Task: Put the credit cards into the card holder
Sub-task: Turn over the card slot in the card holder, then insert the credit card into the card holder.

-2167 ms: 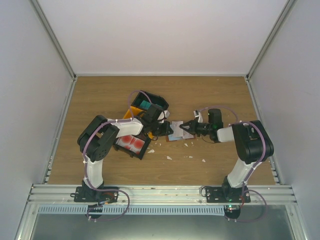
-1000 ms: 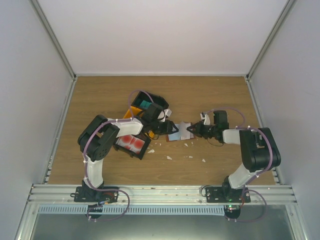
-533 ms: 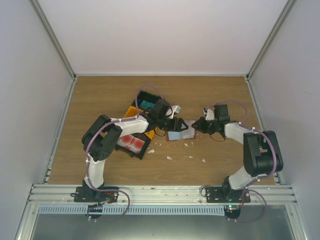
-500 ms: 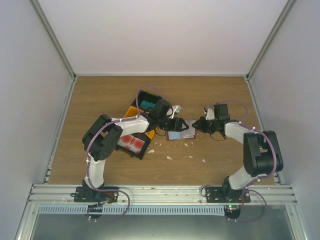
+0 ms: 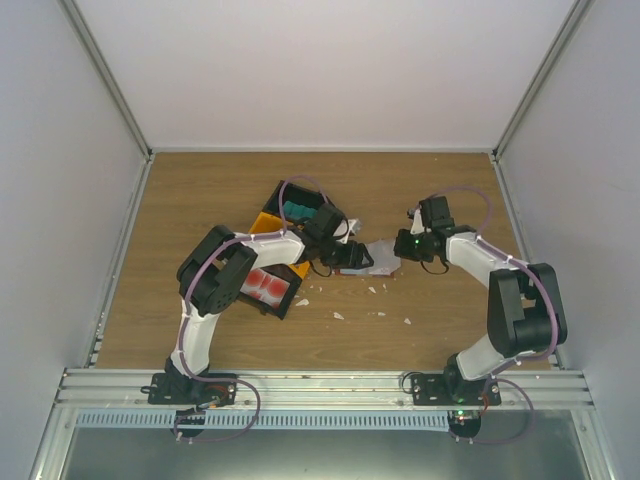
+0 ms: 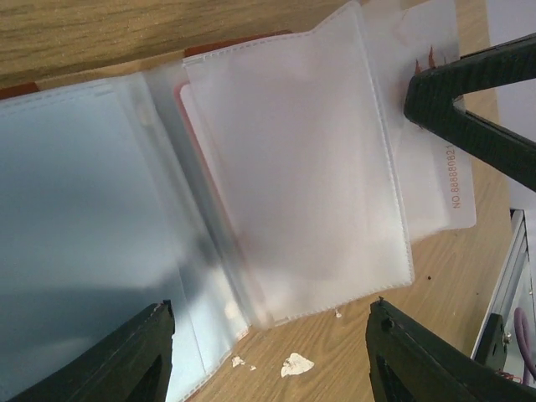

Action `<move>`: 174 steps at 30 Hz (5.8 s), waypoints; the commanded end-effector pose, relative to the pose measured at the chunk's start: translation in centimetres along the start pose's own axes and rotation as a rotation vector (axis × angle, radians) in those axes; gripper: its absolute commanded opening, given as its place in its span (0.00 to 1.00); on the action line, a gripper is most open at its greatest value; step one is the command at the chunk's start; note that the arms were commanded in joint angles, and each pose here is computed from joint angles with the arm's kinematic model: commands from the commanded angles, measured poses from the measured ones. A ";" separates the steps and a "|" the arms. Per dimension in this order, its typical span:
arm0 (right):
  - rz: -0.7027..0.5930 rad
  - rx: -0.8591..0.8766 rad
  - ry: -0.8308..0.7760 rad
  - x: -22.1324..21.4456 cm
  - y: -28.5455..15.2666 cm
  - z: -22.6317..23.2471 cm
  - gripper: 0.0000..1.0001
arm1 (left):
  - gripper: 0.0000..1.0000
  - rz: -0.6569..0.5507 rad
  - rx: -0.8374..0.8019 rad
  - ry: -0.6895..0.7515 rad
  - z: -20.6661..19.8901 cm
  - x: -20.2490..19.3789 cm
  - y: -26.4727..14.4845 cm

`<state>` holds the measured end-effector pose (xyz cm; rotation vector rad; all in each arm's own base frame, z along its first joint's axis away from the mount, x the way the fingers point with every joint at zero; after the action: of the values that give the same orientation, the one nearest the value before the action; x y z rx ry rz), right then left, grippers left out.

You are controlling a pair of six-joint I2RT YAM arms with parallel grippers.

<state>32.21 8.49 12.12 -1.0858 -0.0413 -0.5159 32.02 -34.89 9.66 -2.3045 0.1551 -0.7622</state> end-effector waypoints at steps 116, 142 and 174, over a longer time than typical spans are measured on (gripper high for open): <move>0.220 0.370 0.247 -3.7 7.7 0.0 0.01 | 0.17 0.120 0.450 0.036 4.0 -2.4 -0.2; 0.222 0.261 0.319 -5.2 7.3 -1.4 0.01 | 0.13 0.118 0.470 0.029 4.1 -2.0 0.2; 0.126 0.337 0.199 -4.5 6.8 1.1 0.21 | 0.14 0.135 0.411 0.053 3.6 -2.2 0.5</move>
<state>32.90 13.93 6.20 -0.5914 0.0833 -0.4584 33.15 -32.24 8.70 -1.8619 0.0868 -0.7413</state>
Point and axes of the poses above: each gripper's point midway between its finger pads, its own y axis out along the fingers, its own z axis along the line the jaws close on, x = y × z, the point moved 7 cm from there along -y, back along the fingers, and after that the axes turned 13 degrees about y, right-handed, at the moved point
